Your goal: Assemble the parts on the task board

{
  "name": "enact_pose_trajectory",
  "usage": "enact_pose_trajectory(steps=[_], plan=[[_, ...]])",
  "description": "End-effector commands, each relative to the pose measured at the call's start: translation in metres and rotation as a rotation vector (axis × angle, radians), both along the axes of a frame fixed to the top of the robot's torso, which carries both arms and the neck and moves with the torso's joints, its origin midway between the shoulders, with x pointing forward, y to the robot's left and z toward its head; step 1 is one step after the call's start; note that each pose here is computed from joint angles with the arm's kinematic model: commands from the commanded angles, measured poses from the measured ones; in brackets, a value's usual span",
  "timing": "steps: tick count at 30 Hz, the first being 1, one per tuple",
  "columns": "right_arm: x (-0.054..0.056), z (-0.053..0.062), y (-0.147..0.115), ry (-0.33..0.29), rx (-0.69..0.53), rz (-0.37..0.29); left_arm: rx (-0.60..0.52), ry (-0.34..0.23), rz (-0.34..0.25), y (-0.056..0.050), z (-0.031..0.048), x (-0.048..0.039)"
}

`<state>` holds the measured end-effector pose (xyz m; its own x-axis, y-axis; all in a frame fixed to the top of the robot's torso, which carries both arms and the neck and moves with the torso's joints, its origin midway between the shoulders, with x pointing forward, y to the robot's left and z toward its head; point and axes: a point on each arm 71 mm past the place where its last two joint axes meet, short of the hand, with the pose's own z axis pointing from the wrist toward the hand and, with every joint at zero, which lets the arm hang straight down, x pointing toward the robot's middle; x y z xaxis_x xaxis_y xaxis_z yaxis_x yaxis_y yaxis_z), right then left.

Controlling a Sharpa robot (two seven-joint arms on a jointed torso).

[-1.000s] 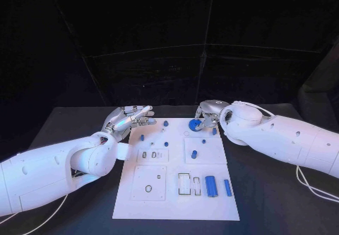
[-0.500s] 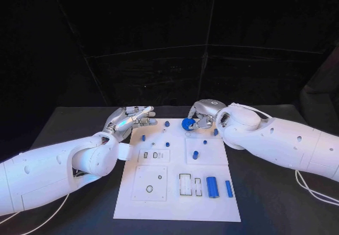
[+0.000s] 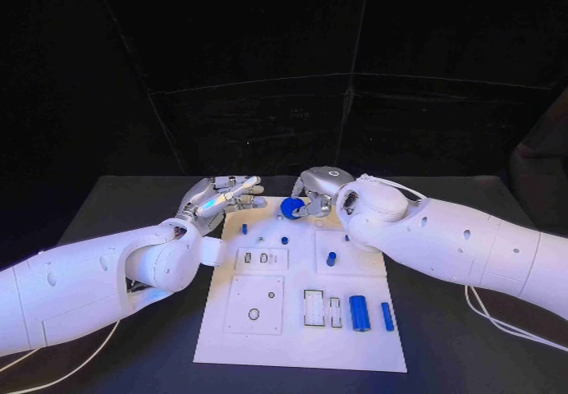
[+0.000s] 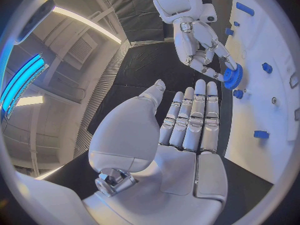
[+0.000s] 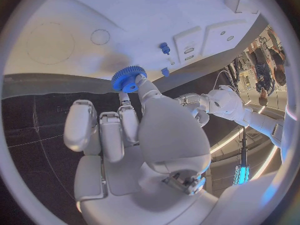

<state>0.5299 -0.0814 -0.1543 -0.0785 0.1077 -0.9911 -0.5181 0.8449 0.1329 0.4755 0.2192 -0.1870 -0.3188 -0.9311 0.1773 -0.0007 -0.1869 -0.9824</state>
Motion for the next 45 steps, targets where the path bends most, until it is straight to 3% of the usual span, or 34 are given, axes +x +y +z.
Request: enact_pose_trajectory(steps=[1,19,45], plan=[[0.000,-0.003,0.008,-0.007,-0.018,0.009,-0.004,-0.012,-0.011,-0.001,0.0018,0.0001],[0.001,-0.013,0.030,0.012,-0.032,0.031,-0.004,-0.013,-0.011,-0.001,0.0016,0.0008],[0.002,-0.017,0.029,0.049,-0.052,0.037,-0.001,-0.011,-0.007,0.000,0.0014,0.0013]])
